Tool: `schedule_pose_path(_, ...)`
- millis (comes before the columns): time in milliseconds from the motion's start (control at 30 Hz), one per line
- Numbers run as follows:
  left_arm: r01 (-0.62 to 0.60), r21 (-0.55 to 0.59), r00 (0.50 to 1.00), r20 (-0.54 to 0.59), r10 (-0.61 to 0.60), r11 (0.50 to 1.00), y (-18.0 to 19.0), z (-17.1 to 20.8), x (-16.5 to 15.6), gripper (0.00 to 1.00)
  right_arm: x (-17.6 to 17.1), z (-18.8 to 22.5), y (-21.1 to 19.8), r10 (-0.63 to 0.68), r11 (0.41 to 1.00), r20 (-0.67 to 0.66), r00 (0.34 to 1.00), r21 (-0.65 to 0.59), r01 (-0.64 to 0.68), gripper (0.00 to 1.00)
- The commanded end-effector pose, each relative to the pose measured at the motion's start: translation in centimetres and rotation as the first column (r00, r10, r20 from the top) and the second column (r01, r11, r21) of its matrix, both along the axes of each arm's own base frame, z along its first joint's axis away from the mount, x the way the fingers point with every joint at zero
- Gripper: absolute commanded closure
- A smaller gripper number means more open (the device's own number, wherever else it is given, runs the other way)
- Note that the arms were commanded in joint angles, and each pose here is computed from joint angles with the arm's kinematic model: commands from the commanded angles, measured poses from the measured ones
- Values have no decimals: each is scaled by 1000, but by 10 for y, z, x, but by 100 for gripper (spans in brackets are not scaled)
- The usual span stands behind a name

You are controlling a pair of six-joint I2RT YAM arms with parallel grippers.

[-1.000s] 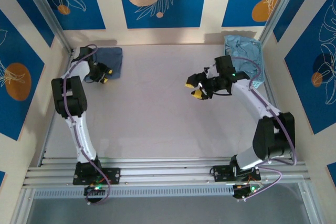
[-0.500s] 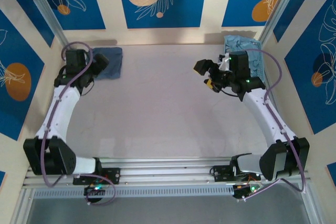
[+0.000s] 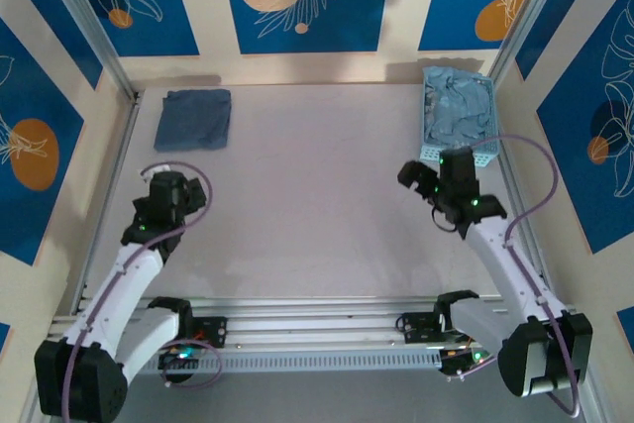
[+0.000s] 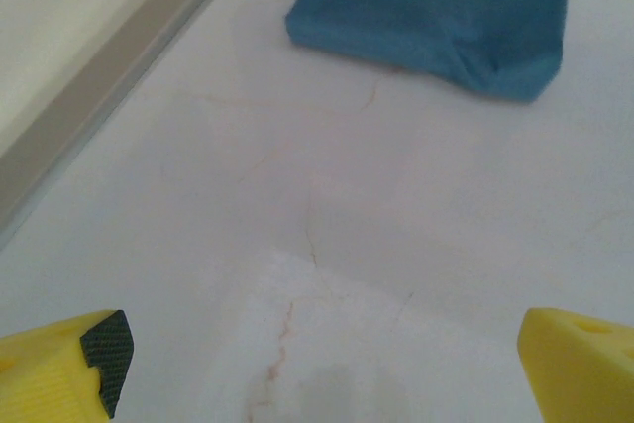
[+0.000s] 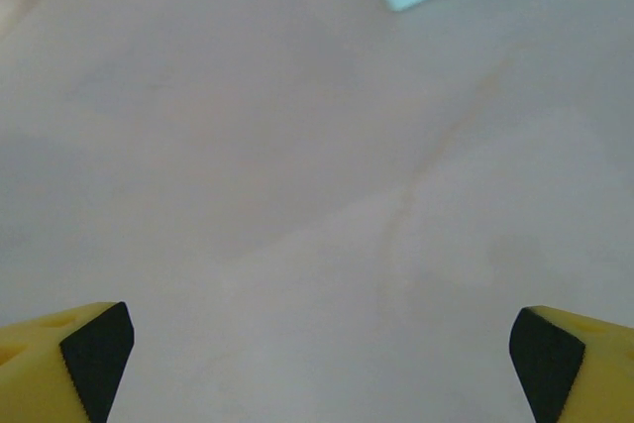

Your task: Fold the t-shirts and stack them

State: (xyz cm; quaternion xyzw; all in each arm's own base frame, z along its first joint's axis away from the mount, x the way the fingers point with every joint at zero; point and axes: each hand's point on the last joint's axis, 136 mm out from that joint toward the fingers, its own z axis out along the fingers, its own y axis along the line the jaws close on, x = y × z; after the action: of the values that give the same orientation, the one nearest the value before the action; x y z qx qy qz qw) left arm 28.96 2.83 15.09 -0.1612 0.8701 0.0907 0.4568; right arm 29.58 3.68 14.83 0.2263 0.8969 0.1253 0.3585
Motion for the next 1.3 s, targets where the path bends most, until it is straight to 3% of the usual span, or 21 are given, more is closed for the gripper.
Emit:
schedule_pose_path(0,178,103,976,106,-189,979,-18,-3,13,0,21,5,-24,42,969,202,978,-246,9,1)
schedule_pose_path(133,182,100,979,80,-190,978,-19,-27,19,0,30,-15,-28,80,958,174,982,-286,-27,1)
schedule_pose_path(367,244,106,965,68,-252,964,-26,-48,57,0,62,-32,-21,208,919,200,957,-376,-122,1)
schedule_pose_path(600,283,87,939,179,-294,955,-22,-42,100,0,86,-39,-30,223,938,308,925,-325,-118,1)
schedule_pose_path(733,344,116,915,180,-361,932,-35,-53,107,0,99,-37,-25,272,926,326,905,-344,-155,1)
schedule_pose_path(967,323,129,915,209,-344,938,-33,-61,103,0,100,-53,-11,359,903,396,845,-377,-207,1)
schedule_pose_path(1267,321,129,918,201,-342,938,-32,-62,103,0,101,-56,-14,342,904,368,865,-379,-197,1)
